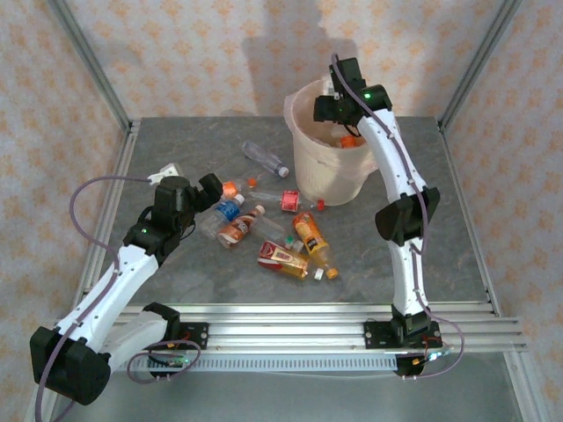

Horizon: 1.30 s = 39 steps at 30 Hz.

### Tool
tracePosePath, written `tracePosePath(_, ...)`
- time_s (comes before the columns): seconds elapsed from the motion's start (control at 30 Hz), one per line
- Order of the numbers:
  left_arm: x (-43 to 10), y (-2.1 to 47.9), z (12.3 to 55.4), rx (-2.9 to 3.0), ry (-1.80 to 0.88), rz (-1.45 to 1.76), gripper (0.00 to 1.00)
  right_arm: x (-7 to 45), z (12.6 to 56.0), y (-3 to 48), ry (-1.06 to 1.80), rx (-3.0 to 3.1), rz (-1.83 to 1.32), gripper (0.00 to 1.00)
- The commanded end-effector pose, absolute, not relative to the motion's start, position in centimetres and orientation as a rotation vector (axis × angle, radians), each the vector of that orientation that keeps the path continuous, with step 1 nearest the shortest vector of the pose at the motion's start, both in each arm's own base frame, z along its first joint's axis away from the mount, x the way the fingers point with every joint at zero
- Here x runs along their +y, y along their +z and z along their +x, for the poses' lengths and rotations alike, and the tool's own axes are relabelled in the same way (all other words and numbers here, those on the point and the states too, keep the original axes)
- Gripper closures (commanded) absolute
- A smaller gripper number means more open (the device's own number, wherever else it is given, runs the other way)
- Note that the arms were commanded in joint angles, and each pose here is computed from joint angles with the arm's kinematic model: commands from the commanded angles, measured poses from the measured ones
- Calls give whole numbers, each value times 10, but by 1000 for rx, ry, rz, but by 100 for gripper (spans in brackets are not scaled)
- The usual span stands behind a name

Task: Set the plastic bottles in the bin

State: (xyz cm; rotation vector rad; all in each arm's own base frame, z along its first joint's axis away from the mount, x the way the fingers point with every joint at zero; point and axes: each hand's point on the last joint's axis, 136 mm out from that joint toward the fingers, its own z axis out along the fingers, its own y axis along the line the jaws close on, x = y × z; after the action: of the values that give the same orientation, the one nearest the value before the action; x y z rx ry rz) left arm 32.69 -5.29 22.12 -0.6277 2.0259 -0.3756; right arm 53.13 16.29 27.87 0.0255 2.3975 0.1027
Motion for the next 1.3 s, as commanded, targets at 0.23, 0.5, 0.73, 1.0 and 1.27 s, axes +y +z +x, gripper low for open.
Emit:
tracePosePath(0.23, -42, 217, 323, 2032, -304, -633, 0, 164, 524, 237, 53, 2533, -67, 59)
tracePosePath(0.5, -41, 218, 322, 2032, -299, -632, 0, 163, 519, 218, 33, 2586, -93, 55)
tracePosePath(0.73, -42, 217, 323, 2035, -302, -628, 0, 160, 516, 221, 15, 2591, -101, 38)
tracePosePath(1.0, -42, 217, 325, 2035, -297, -628, 0, 157, 514, 229, 5, 2576, -99, 12)
tracePosePath(1.27, -44, 215, 328, 2055, -289, -621, 0, 152, 508, 245, -3, 2555, -87, 1)
